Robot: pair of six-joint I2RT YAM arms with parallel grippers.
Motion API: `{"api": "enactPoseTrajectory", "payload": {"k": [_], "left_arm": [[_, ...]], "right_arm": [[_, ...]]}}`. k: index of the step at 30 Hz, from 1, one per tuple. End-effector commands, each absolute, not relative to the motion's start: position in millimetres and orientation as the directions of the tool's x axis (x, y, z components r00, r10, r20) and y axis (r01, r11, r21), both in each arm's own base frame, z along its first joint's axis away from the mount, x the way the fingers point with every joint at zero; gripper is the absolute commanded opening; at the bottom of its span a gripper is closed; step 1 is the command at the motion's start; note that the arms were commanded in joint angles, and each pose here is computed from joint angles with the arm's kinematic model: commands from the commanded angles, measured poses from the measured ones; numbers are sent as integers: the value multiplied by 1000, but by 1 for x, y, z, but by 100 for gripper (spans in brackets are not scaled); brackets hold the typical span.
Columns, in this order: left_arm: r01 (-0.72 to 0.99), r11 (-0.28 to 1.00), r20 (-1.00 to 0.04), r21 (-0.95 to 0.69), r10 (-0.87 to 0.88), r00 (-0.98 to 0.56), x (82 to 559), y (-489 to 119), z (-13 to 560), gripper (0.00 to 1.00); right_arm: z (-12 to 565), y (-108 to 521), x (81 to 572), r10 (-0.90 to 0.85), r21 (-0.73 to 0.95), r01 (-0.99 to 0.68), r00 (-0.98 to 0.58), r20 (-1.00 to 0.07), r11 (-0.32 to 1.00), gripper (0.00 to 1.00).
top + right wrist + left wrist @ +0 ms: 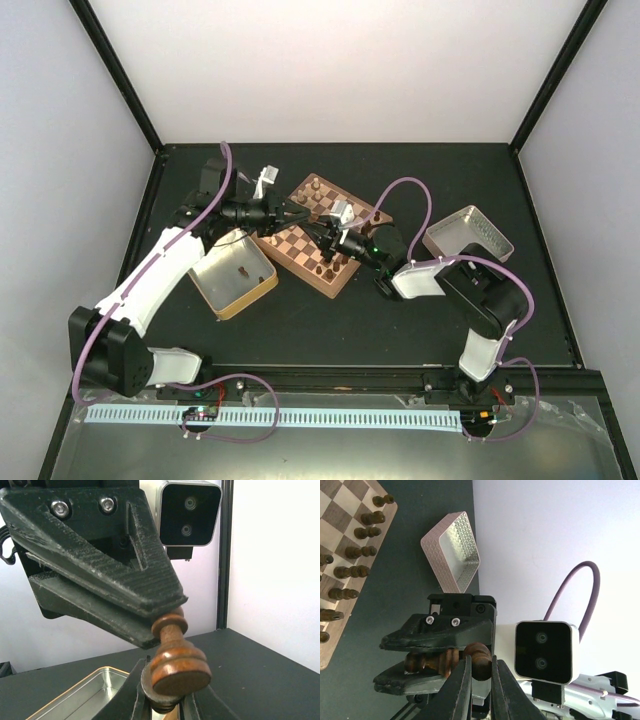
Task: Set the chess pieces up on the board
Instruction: Pick up the chess piece from the storage box.
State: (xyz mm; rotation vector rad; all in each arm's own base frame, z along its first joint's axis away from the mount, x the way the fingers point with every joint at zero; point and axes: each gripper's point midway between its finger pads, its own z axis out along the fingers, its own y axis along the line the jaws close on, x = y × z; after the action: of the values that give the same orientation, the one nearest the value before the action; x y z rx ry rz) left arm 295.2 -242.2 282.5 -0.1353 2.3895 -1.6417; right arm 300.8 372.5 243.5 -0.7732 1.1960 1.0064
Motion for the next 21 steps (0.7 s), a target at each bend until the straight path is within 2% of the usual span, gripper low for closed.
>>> {"api": "enactPoseTrajectory", "payload": {"k": [1, 6, 9, 13, 16, 21], "left_arm": [[96, 322, -170, -942, -213, -962, 293, -245, 299, 1], [108, 315, -186, -943, -226, -956, 296, -245, 303, 2], [169, 322, -257, -931, -254, -932, 298, -241, 317, 2], [219, 477, -383, -851, -279, -880, 312, -226, 304, 1], [236, 596, -466, -767, -265, -844, 320, -214, 288, 1], [297, 764, -592, -573, -135, -794, 333, -218, 255, 2]], "right_arm": [[253, 367, 301, 224, -17, -914, 118, -967, 405, 1], [252, 366, 299, 212, -18, -916, 112, -971, 401, 1], [251, 364, 297, 205, -4, -916, 94, -974, 401, 1], [250, 352, 299, 207, 63, -903, 29, -978, 425, 1], [245, 333, 310, 199, 141, -861, -47, -979, 489, 1], [236, 280, 351, 229, 356, -673, -274, -934, 648, 1]]}}
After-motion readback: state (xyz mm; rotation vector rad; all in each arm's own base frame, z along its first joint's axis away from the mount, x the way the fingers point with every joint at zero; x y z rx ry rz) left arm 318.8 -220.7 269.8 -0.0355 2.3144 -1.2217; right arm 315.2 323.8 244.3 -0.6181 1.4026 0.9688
